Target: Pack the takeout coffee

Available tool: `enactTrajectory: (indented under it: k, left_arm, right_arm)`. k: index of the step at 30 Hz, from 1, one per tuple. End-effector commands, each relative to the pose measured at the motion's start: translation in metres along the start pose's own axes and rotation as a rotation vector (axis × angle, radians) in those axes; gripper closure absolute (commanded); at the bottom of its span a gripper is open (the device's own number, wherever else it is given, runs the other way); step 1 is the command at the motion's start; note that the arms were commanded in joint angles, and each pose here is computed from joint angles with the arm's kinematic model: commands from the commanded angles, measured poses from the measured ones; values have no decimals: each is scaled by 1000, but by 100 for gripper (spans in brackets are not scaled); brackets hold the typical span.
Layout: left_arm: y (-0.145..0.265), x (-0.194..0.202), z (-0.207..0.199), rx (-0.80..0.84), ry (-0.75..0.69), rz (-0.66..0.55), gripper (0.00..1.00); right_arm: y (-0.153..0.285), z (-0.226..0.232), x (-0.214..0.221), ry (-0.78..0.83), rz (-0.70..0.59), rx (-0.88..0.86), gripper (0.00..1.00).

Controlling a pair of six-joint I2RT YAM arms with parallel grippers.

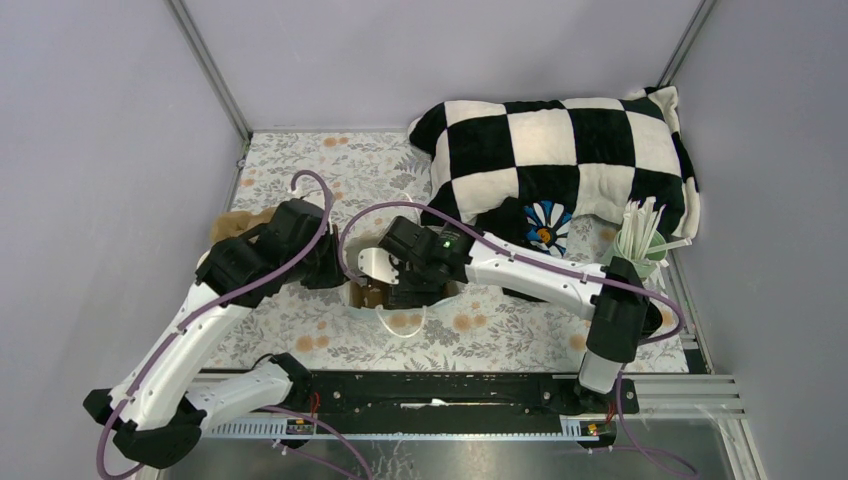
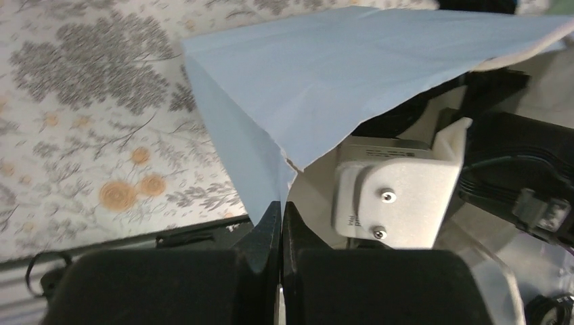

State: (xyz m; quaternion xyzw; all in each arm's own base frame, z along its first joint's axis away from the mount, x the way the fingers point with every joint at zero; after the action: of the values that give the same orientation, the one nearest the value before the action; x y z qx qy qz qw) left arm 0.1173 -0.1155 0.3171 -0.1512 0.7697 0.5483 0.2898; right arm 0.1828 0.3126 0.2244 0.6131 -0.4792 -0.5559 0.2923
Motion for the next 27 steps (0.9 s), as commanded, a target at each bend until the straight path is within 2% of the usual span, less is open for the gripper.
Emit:
enactTrajectory:
  k: [1, 6, 13, 27]
  left_arm:
    - [3, -1, 9, -134, 68, 10, 100]
    - [1, -2, 16, -229, 76, 20, 100]
    - [0, -11, 18, -267, 61, -7, 100]
    - [-4, -25, 26, -365, -11, -67, 100]
  right_arm:
    - [-20, 16, -5, -1, 10, -132, 54]
    - [-43, 22, 1, 4, 56, -179, 54]
    - [-72, 29, 15, -3, 161, -206, 54]
    - [-108, 46, 75, -75, 346, -225, 57]
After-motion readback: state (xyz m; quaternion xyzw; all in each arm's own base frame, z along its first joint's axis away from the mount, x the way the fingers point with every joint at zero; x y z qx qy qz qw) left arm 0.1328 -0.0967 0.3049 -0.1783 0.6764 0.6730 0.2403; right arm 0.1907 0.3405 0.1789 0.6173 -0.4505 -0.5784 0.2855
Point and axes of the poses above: each gripper's point midway between its finger pads, its own y axis back along the fingers, its own z axis along the line the jaws close on, x = y × z, the point moved 8 cm from there along y, back along the fingers, and after that the axes turned 12 degrees about -y, right-handed, at the moved point
